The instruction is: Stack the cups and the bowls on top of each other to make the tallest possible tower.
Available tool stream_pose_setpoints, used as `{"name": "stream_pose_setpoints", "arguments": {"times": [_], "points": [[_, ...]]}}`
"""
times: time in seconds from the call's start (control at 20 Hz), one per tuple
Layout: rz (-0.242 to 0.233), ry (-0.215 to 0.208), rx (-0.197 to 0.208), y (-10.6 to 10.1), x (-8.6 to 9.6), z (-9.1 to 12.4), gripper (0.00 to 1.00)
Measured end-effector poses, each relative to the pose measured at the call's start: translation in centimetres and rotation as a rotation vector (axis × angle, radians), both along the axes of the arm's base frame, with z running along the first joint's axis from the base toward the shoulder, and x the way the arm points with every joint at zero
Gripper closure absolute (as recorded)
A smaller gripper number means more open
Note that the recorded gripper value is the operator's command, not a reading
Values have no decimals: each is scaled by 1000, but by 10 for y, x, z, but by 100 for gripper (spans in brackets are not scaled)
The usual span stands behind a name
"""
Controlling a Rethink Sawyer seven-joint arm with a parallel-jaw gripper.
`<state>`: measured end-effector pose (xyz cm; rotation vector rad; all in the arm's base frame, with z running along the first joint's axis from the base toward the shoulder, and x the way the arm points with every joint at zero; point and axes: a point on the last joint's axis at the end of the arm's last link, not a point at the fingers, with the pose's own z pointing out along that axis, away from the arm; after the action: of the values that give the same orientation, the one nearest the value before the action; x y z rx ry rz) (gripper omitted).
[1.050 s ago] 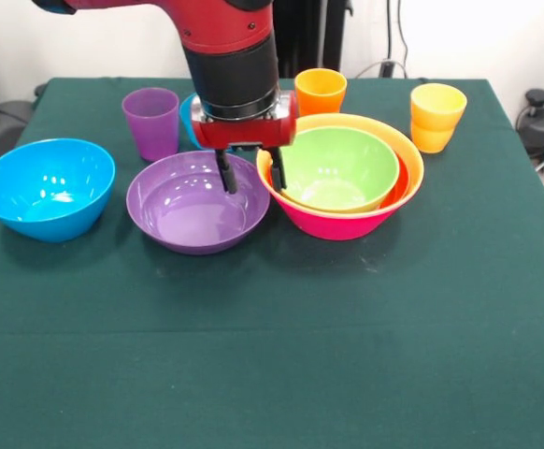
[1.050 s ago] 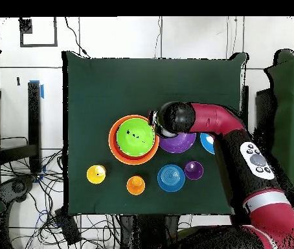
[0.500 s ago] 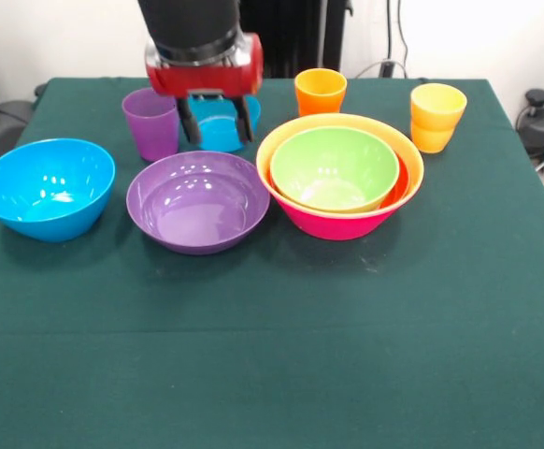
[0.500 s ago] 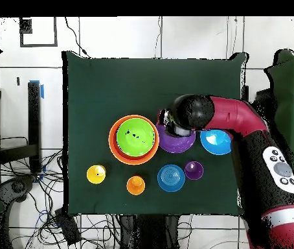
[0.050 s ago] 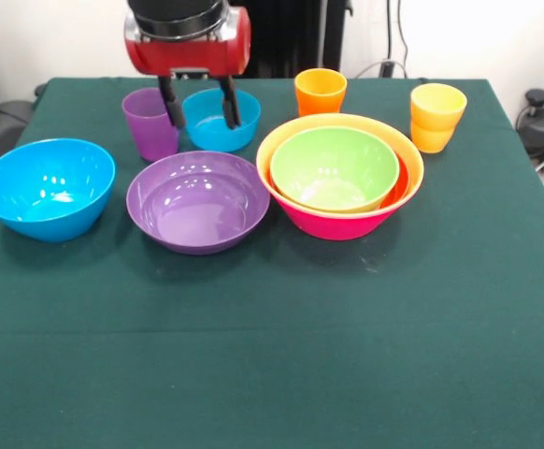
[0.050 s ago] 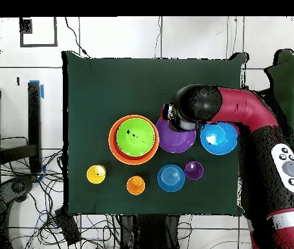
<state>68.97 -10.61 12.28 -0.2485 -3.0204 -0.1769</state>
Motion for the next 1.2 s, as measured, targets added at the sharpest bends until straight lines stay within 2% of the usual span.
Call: {"name": "stream_pose_setpoints", "arguments": {"times": [0.15, 0.25, 0.45, 0.5, 0.9, 1.0, 1.2], "points": [[3, -32, -9, -4, 8, -14, 0], [9, -62, -16, -6, 11, -31, 0], [17, -85, -18, -6, 10, -54, 0], [20, -77, -12, -5, 6, -66, 0], [20, -52, -2, -2, -3, -83, 0], [6, -43, -18, -3, -6, -86, 0], [-63, -7, -55, -3, -15, -91, 0]]}}
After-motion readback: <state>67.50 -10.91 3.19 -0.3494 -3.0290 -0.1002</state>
